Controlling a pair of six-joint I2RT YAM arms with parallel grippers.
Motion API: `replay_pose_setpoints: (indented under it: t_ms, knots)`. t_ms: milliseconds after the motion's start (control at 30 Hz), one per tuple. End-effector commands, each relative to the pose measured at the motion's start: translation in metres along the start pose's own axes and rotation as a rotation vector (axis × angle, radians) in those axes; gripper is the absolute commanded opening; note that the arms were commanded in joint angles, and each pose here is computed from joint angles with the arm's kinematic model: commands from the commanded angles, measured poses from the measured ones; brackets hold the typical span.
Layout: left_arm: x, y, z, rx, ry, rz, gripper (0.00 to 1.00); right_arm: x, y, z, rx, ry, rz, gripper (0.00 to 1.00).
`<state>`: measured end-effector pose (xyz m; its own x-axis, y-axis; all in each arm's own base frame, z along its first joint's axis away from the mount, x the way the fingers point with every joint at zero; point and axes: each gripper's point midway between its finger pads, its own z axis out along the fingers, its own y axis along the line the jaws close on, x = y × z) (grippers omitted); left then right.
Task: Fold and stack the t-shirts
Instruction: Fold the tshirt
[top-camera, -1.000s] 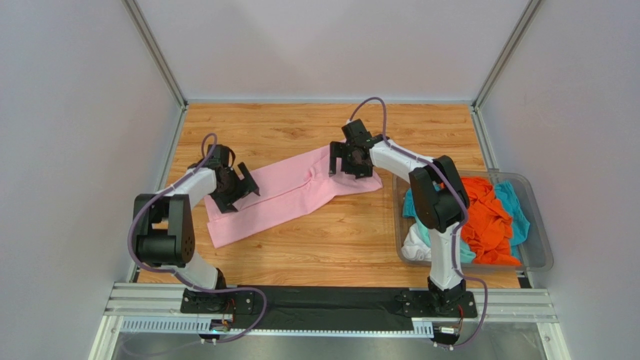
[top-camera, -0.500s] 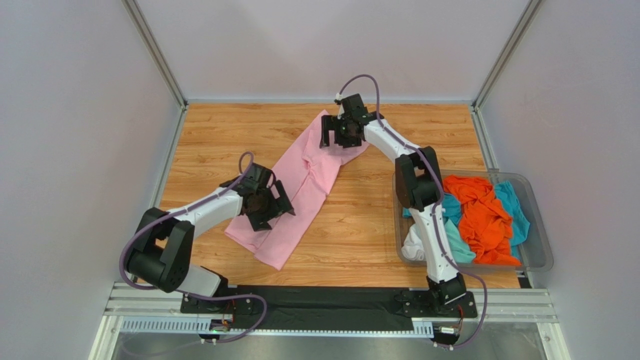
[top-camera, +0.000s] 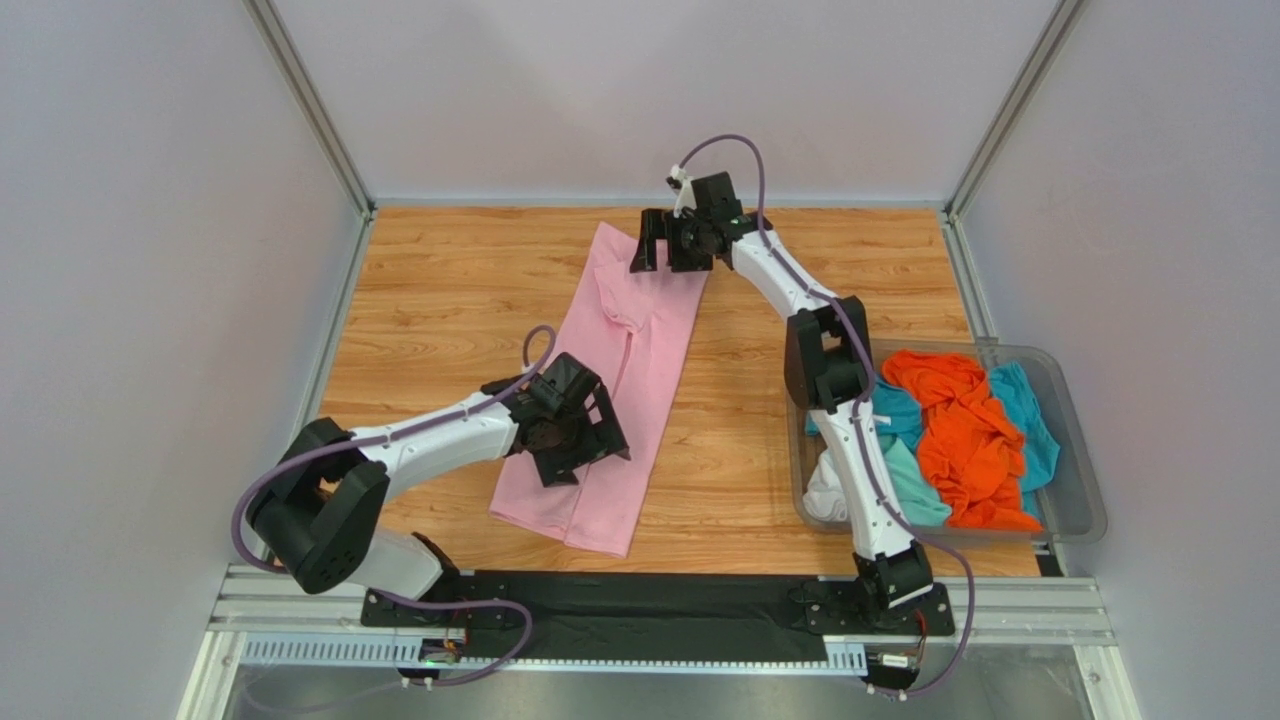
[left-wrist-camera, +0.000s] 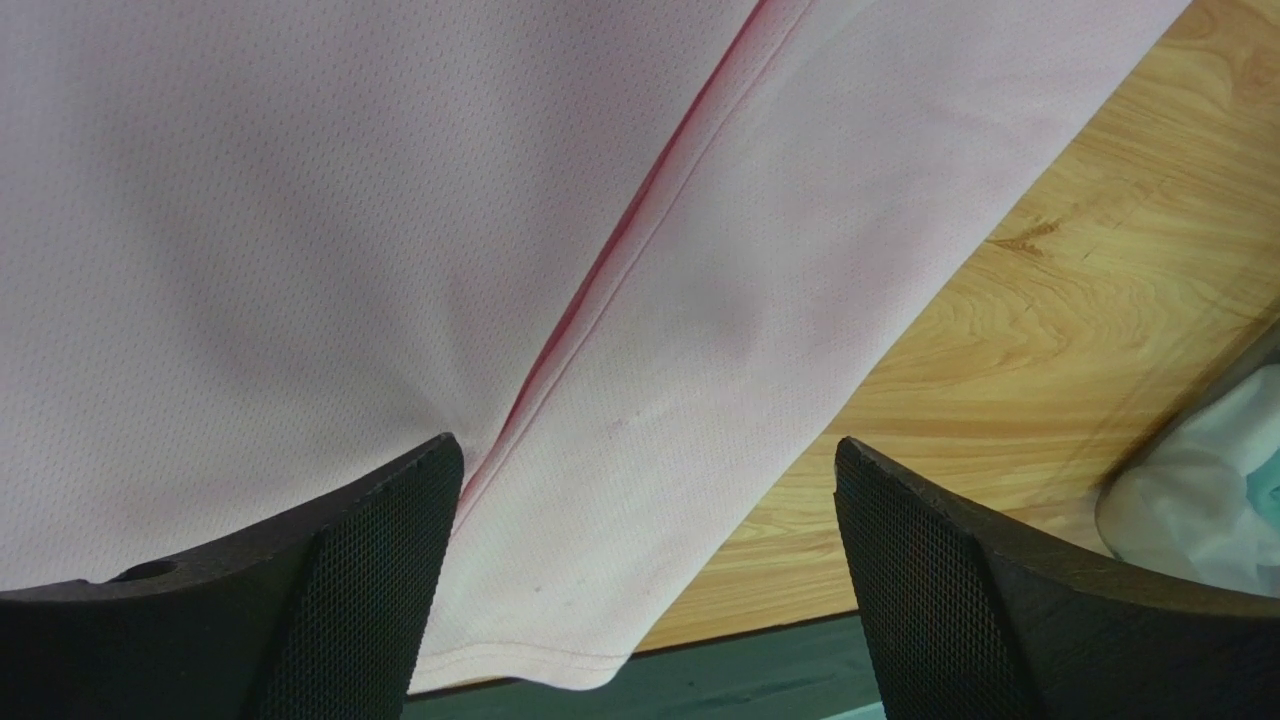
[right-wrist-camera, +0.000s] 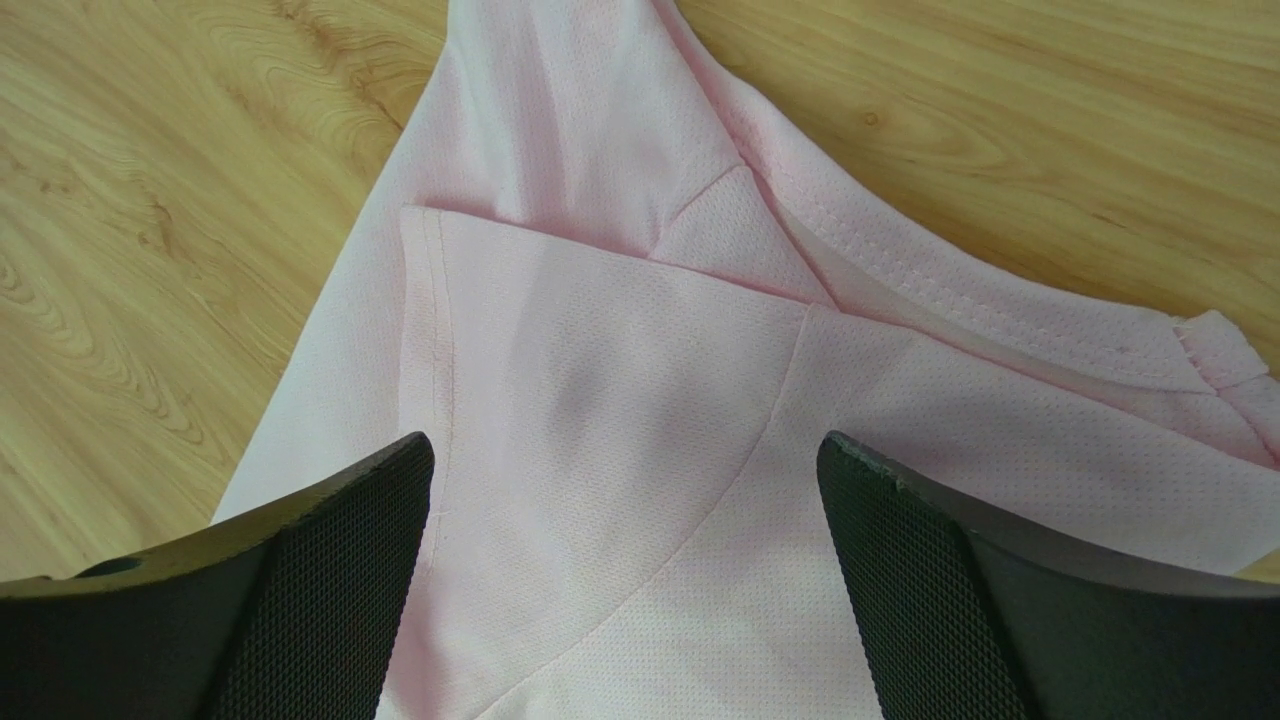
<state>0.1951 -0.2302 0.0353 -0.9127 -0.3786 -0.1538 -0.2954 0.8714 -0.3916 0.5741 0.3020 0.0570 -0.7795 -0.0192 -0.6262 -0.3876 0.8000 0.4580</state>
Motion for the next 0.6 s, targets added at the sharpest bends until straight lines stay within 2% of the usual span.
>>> replay_pose_setpoints:
  t_ms: [0, 67, 100, 200, 233, 300, 333, 367, 433, 467, 533, 567]
  knots:
    - [-0.018, -0.021, -0.032, 0.032, -0.096, 0.024, 1.00, -0.058, 0.044, -0.049, -0.091, -0.127, -0.070, 1.00]
    - [-0.021, -0.016, -0.053, 0.026, -0.131, 0.051, 1.00, -0.065, 0.066, -0.080, -0.104, -0.138, -0.105, 1.00]
    - [-0.024, -0.007, -0.061, 0.001, -0.159, 0.073, 1.00, -0.053, 0.063, -0.083, -0.070, -0.106, -0.119, 1.00]
    - [-0.032, 0.019, -0.085, -0.066, -0.252, 0.074, 1.00, -0.054, 0.082, -0.126, 0.015, -0.129, -0.157, 1.00]
    - [-0.028, 0.040, -0.090, -0.137, -0.251, 0.066, 1.00, -0.022, 0.074, -0.122, 0.040, -0.055, -0.145, 1.00]
    - [-0.024, 0.074, -0.097, -0.231, -0.281, 0.024, 1.00, -0.013, 0.094, -0.152, 0.086, -0.080, -0.167, 1.00]
    - [-0.021, 0.083, -0.097, -0.250, -0.281, 0.014, 1.00, 0.005, 0.094, -0.154, 0.114, -0.056, -0.168, 1.00]
    - [-0.018, 0.089, -0.099, -0.250, -0.285, 0.003, 1.00, 0.042, 0.093, -0.151, 0.157, 0.004, -0.171, 1.00]
    - [-0.007, 0.115, -0.094, -0.317, -0.261, -0.037, 1.00, 0.060, 0.112, -0.172, 0.160, -0.016, -0.188, 1.00]
    - [-0.001, 0.128, -0.091, -0.343, -0.254, -0.051, 0.99, 0.098, 0.114, -0.169, 0.188, 0.044, -0.202, 1.00]
    - [0.000, 0.138, -0.084, -0.342, -0.244, -0.099, 0.97, 0.114, 0.128, -0.184, 0.211, 0.024, -0.217, 1.00]
    - [0.005, 0.146, -0.078, -0.343, -0.227, -0.109, 0.95, 0.146, 0.134, -0.181, 0.211, 0.072, -0.219, 1.00]
